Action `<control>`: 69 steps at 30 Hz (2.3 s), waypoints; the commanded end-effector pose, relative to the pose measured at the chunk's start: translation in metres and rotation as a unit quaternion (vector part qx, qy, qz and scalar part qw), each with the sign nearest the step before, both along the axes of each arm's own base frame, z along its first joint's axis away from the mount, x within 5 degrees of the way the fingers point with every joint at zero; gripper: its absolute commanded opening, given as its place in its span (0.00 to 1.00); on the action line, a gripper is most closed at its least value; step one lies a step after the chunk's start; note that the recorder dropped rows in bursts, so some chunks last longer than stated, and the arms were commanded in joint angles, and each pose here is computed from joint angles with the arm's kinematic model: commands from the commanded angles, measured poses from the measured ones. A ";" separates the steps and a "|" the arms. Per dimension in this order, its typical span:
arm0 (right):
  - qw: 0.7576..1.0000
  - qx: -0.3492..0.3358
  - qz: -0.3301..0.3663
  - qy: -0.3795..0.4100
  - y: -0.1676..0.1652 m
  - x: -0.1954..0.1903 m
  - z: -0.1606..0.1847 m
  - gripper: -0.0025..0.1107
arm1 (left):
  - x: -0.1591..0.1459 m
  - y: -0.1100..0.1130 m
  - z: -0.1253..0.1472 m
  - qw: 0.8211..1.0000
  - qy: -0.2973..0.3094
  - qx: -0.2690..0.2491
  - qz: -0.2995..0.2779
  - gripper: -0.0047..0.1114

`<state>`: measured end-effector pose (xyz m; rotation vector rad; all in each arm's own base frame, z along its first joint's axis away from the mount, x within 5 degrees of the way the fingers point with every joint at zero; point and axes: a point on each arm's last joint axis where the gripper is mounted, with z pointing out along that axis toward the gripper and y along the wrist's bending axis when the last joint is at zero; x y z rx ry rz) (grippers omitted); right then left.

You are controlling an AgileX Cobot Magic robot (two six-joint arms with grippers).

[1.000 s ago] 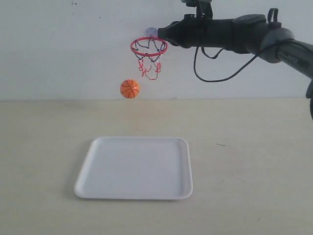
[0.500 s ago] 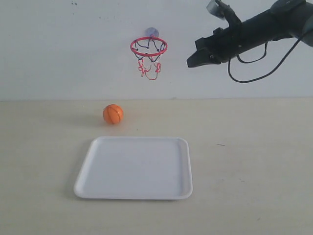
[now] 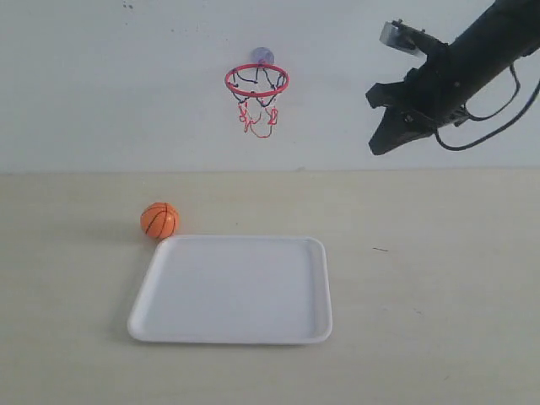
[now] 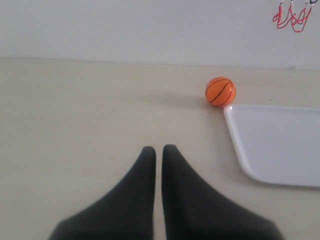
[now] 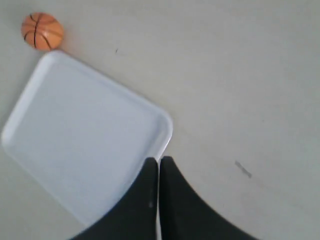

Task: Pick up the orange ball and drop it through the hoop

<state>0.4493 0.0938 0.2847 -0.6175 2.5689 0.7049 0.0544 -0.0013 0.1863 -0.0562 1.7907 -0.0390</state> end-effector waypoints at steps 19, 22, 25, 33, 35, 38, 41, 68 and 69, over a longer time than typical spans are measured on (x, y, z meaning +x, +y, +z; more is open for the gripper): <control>0.999 0.000 0.013 0.046 -0.012 -0.132 0.030 0.02 | 0.000 0.000 0.000 1.000 -0.003 -0.007 0.001 0.08; 0.999 0.006 0.013 0.031 -0.012 -0.138 0.040 0.02 | 0.000 0.000 0.000 1.000 -0.003 -0.007 0.001 0.08; 1.000 0.006 0.009 -0.014 -0.015 -0.152 0.062 0.02 | 0.000 0.000 0.000 1.000 -0.003 -0.007 0.001 0.08; 0.949 0.083 -0.166 -0.257 -0.033 -0.214 0.099 0.02 | 0.000 0.000 0.000 1.000 -0.003 -0.007 0.001 0.08; 0.928 0.080 -0.207 -0.298 -0.043 -0.237 0.088 0.02 | 0.000 0.000 0.000 1.000 -0.003 -0.007 0.001 0.08; 0.900 0.068 -0.258 -0.346 -0.057 -0.273 0.059 0.02 | 0.000 0.000 0.000 1.000 -0.003 -0.007 0.001 0.08; 0.880 0.050 -0.282 -0.378 -0.068 -0.312 0.020 0.02 | 0.000 0.000 0.000 1.000 -0.003 -0.007 0.001 0.08; 0.867 0.020 -0.304 -0.395 -0.084 -0.396 -0.099 0.02 | 0.000 0.000 0.000 1.000 -0.003 -0.007 0.001 0.08; 0.870 0.011 -0.298 -0.393 -0.084 -0.396 -0.100 0.02 | 0.000 0.000 0.000 1.000 -0.003 -0.007 0.001 0.08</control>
